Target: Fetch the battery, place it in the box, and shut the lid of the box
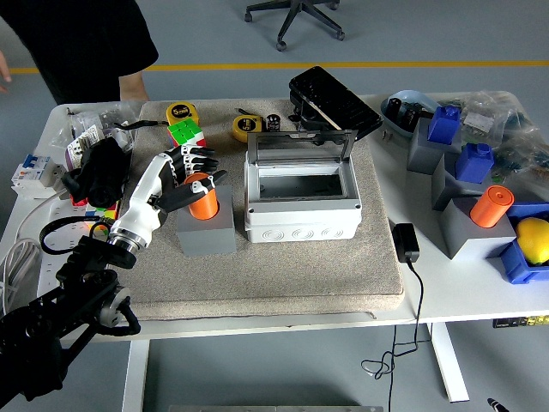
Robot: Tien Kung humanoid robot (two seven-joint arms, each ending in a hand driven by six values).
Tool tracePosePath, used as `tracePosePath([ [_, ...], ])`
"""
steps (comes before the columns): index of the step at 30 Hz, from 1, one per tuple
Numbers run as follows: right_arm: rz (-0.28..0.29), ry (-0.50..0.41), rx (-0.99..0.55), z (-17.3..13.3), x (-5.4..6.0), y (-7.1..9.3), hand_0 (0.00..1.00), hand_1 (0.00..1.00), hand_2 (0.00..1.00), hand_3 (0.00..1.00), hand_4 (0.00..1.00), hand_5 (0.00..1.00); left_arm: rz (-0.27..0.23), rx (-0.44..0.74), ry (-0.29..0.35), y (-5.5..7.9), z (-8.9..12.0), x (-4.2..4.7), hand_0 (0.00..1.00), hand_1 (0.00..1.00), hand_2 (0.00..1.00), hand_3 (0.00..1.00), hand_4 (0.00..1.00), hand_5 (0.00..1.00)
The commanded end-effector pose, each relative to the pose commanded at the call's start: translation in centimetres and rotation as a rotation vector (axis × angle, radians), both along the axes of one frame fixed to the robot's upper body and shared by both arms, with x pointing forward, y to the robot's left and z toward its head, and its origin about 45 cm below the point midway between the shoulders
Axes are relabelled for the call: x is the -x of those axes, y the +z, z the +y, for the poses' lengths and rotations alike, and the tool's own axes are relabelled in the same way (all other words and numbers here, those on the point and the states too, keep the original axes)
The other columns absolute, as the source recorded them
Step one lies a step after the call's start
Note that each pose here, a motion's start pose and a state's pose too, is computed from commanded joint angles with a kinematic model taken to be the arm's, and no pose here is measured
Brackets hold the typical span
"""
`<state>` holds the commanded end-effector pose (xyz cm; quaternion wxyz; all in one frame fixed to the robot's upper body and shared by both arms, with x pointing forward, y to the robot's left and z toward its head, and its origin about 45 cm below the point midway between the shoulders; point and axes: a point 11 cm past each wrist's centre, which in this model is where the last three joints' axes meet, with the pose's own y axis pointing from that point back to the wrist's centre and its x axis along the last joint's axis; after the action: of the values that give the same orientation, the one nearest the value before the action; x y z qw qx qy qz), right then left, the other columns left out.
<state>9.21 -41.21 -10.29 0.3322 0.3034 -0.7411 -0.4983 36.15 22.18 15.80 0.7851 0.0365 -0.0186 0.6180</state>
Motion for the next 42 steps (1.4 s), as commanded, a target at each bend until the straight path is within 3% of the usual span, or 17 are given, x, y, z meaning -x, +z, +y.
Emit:
tracePosePath([
  [2,0.001,0.0,0.0,0.0,0.0,0.0,0.676,0.647,0.664,0.553,0.877,0.437,0.001,0.0,-0.002,-0.1,-0.2,0.11,0.593,0.601,0.581,0.587,0.992,0.24],
  [3,0.001,0.0,-0.001,0.1,0.1,0.0,0.676,0.648,0.664,0.553,0.878,0.437,0.003,0.0,-0.001,-0.3,-0.4,0.14,0.565,0.565,0.583,0.584,0.994,0.164],
  [8,0.001,0.0,-0.002,0.1,0.1,-0.1,0.676,0.648,0.664,0.553,0.878,0.437,0.0,-0.005,-0.002,-0.4,-0.7,0.11,0.565,0.565,0.583,0.584,0.994,0.164],
  [9,0.0,0.0,-0.001,0.1,0.0,0.0,0.676,0.646,0.665,0.553,0.878,0.439,-0.001,-0.005,-0.002,-0.4,-0.8,0.1,0.522,0.527,0.572,0.567,0.981,0.084],
  [14,-0.001,-0.003,-0.003,0.1,0.0,0.0,0.676,0.646,0.665,0.553,0.878,0.439,0.01,-0.004,-0.001,-0.6,-0.9,-0.03,0.522,0.527,0.572,0.567,0.981,0.084],
  [15,-0.001,-0.004,-0.004,0.1,0.0,0.0,0.675,0.647,0.665,0.553,0.879,0.441,0.012,-0.003,-0.002,-0.6,-1.0,-0.05,0.458,0.5,0.529,0.561,0.998,0.002],
  [26,-0.002,-0.003,-0.003,0.1,0.0,0.0,0.674,0.647,0.665,0.553,0.879,0.442,0.023,0.01,0.005,-0.8,-1.3,-0.36,0.408,0.446,0.471,0.524,0.998,0.002],
  [27,-0.001,-0.003,-0.003,0.1,0.0,0.0,0.675,0.648,0.666,0.553,0.88,0.441,0.025,0.011,0.006,-0.9,-1.4,-0.37,0.362,0.38,0.38,0.401,0.958,0.002],
  [32,-0.003,-0.003,-0.003,0.1,-0.1,0.0,0.675,0.648,0.666,0.553,0.88,0.441,0.028,0.015,0.002,-0.9,-1.6,-0.5,0.362,0.38,0.38,0.401,0.958,0.002],
  [33,-0.003,-0.003,-0.003,0.1,-0.1,0.0,0.676,0.648,0.666,0.554,0.88,0.441,0.029,0.016,0.001,-0.9,-1.7,-0.54,0.352,0.365,0.348,0.293,0.876,0.002],
  [42,-0.005,-0.001,-0.003,0.0,-0.2,0.0,0.676,0.647,0.666,0.554,0.88,0.44,0.045,0.021,-0.01,-1.3,-2.0,-0.67,0.343,0.347,0.31,0.279,0.824,0.002],
])
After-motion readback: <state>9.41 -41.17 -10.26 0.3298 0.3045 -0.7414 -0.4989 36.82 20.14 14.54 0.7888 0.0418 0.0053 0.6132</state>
